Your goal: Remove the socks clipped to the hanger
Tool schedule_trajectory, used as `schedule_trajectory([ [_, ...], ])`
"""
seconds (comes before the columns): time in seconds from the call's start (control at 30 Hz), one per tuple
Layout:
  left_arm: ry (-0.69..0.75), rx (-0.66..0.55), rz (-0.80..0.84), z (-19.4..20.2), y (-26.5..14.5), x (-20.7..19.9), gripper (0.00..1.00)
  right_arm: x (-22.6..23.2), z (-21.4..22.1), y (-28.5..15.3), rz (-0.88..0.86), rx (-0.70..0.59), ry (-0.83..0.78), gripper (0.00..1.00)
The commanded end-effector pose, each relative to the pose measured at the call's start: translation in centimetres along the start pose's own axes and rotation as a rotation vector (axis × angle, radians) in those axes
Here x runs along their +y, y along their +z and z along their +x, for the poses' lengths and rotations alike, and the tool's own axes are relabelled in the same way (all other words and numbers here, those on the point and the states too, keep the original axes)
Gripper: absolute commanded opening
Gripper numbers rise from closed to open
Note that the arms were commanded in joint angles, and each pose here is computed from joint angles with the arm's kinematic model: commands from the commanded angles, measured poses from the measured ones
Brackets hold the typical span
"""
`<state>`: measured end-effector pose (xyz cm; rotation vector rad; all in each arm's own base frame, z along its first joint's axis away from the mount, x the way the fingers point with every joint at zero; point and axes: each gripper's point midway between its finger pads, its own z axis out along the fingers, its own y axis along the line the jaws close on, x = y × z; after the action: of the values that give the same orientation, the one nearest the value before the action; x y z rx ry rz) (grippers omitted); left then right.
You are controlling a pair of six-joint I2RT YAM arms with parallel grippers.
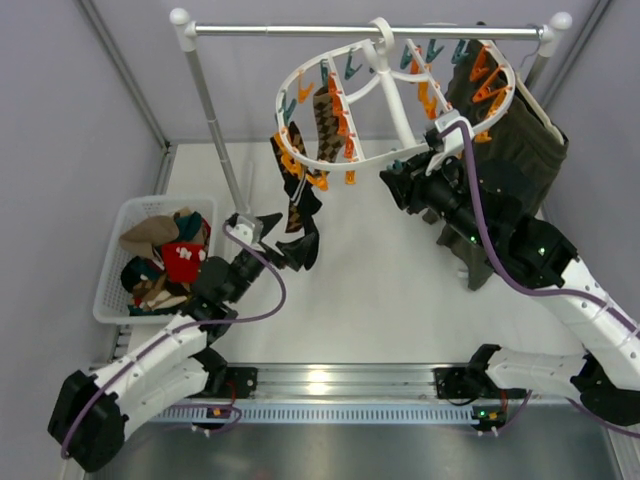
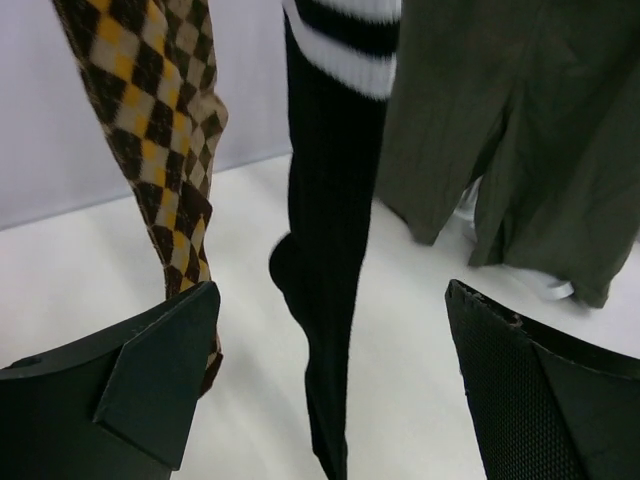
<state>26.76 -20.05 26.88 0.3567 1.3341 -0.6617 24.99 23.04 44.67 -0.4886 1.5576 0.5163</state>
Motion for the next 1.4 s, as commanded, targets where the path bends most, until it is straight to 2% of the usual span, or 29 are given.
schedule_trajectory([
  [0.0,0.070,-0.102,-0.003,-1.8,1.9,0.0,0.97,0.6,-1.1,0.1,-0.040,-0.043,0.030,0.28],
  [0.03,0.069,-0.098,-0.016,-1.6,2.3,0.2,0.95,0.7,-1.1,0.2,-0.043,-0.044,0.033,0.28],
  [0.13,0.073,-0.086,-0.098,-0.5,3.5,1.9,0.78,0.8,-1.3,0.1,-0.048,-0.053,0.042,0.29],
  [0.17,0.074,-0.058,-0.115,0.6,4.0,2.3,0.71,0.8,-1.3,0.1,-0.049,-0.056,0.046,0.29],
  [0.2,0.074,-0.081,-0.126,0.0,4.5,2.5,0.59,0.8,-1.3,0.1,-0.052,-0.059,0.049,0.30],
  [0.27,0.076,-0.056,-0.151,1.0,5.3,3.0,0.46,1.2,-1.6,-0.2,-0.071,-0.066,0.060,0.32],
  [0.3,0.079,-0.053,-0.154,1.0,5.5,3.1,0.32,1.2,-1.6,-0.3,-0.074,-0.066,0.062,0.33],
  [0.4,0.084,-0.048,-0.159,1.1,6.5,3.2,0.19,1.5,-1.6,-0.8,-0.095,-0.069,0.072,0.36],
  [0.43,0.081,-0.054,-0.156,0.8,6.7,3.1,0.05,1.5,-1.7,-1.1,-0.098,-0.073,0.074,0.37],
  [0.47,0.080,-0.053,-0.156,0.9,6.8,3.1,0.00,1.6,-1.6,-1.2,-0.103,-0.070,0.075,0.40],
  [0.57,0.074,-0.060,-0.167,0.6,6.5,3.0,0.00,1.8,-1.1,-1.8,-0.117,-0.053,0.081,0.70],
  [0.6,0.075,-0.064,-0.169,0.5,6.4,2.9,0.00,2.1,-1.0,-2.1,-0.138,-0.047,0.084,0.88],
  [0.63,0.082,-0.069,-0.166,0.3,6.3,2.5,0.00,2.3,-1.1,-2.5,-0.151,-0.049,0.089,0.97],
  [0.67,0.085,-0.074,-0.183,0.2,6.1,2.5,0.00,2.5,-1.0,-2.8,-0.166,-0.042,0.097,0.99],
  [0.8,0.090,-0.085,-0.216,-0.2,5.5,1.5,0.00,4.2,-1.5,-4.7,-0.278,-0.045,0.121,0.99],
  [1.0,0.146,-0.093,-0.210,-1.1,4.7,-2.9,0.00,6.1,-3.4,-7.7,-0.411,-0.073,0.162,0.99],
  [1.13,0.198,-0.075,-0.202,-1.5,4.6,-6.7,0.00,7.7,-3.1,-7.0,-0.483,0.009,0.173,0.99],
  [1.37,0.279,-0.056,-0.156,-2.0,5.7,-11.7,0.00,9.0,-4.0,-5.1,-0.495,0.058,0.163,0.99],
])
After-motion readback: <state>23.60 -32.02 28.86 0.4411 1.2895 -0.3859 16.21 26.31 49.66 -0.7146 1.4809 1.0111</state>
